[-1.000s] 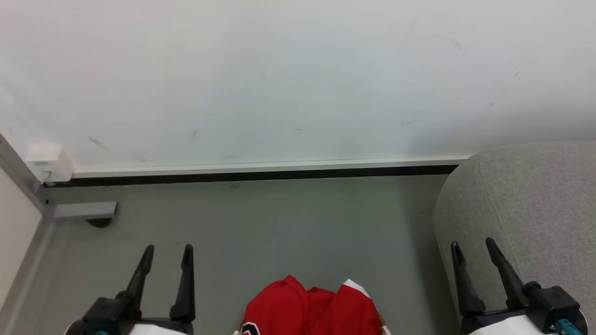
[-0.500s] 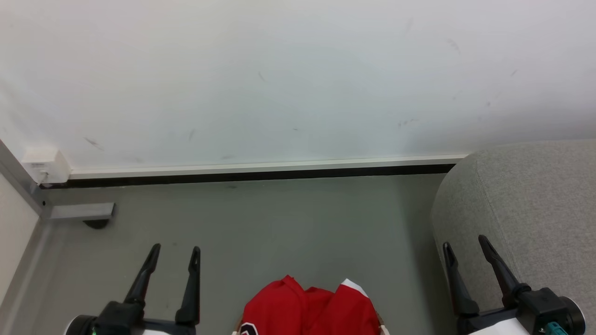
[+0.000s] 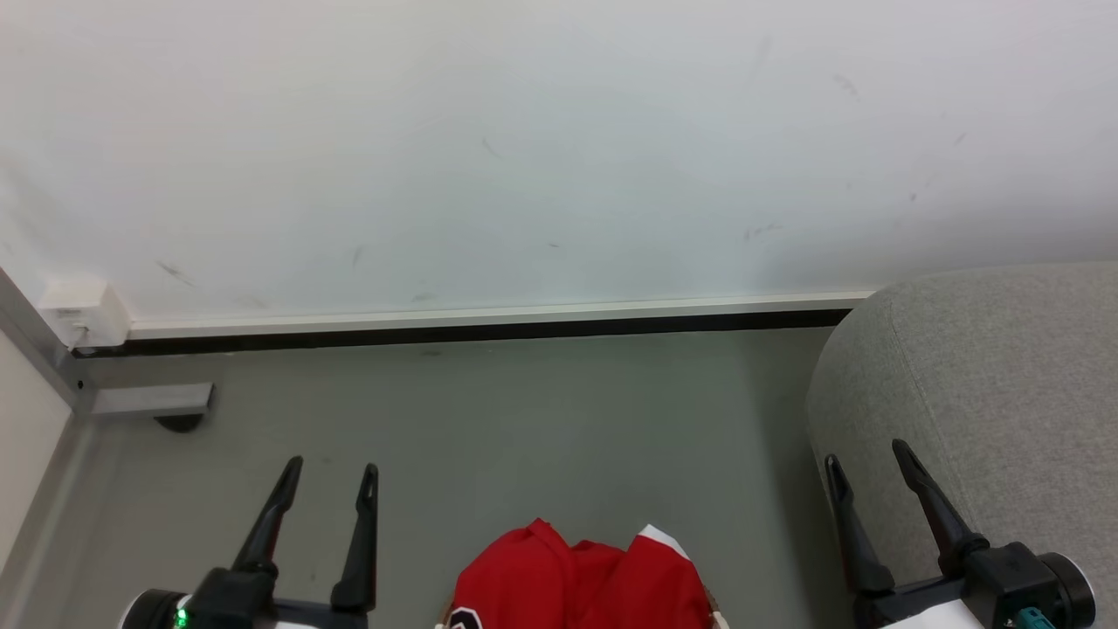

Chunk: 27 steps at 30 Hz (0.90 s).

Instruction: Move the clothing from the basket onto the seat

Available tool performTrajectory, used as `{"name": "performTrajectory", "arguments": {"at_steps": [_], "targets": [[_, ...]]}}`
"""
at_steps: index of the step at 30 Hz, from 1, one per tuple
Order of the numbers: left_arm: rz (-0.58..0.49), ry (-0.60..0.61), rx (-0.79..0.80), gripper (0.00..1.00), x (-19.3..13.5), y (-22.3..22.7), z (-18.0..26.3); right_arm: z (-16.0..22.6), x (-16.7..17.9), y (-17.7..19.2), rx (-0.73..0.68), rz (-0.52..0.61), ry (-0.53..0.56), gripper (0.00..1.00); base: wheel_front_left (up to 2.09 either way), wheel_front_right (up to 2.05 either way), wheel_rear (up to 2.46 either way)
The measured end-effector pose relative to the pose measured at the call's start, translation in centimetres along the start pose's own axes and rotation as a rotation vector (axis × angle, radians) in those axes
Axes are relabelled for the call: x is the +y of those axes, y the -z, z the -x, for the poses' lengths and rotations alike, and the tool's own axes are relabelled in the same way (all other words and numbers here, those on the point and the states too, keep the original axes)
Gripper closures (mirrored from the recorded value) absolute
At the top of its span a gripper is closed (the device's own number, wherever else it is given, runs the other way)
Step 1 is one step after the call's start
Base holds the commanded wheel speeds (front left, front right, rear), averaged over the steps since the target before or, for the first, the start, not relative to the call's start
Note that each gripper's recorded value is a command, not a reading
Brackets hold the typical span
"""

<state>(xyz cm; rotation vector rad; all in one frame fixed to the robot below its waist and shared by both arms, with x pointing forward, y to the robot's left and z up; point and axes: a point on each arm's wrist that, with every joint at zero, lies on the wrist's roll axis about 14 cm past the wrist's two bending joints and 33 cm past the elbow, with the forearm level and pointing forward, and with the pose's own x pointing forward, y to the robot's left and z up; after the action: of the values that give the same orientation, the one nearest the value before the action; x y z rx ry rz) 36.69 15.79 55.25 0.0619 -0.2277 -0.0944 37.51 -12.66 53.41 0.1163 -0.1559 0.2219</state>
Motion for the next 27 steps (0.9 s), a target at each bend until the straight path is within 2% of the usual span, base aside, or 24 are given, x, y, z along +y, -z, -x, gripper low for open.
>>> {"name": "performTrajectory", "arguments": {"at_steps": [16, 27], "targets": [[0.033, -0.005, 0.022, 0.00, 0.0, 0.8, -0.1, 0.2, -0.6, 0.2, 0.004, -0.004, 0.020, 0.00, 0.00, 0.00, 0.00], [0.078, 0.081, 0.092, 0.00, -2.5, 3.8, -2.3, -0.1, -3.7, 1.0, 0.026, 0.005, 0.105, 0.00, 0.00, 0.00, 0.00]]}}
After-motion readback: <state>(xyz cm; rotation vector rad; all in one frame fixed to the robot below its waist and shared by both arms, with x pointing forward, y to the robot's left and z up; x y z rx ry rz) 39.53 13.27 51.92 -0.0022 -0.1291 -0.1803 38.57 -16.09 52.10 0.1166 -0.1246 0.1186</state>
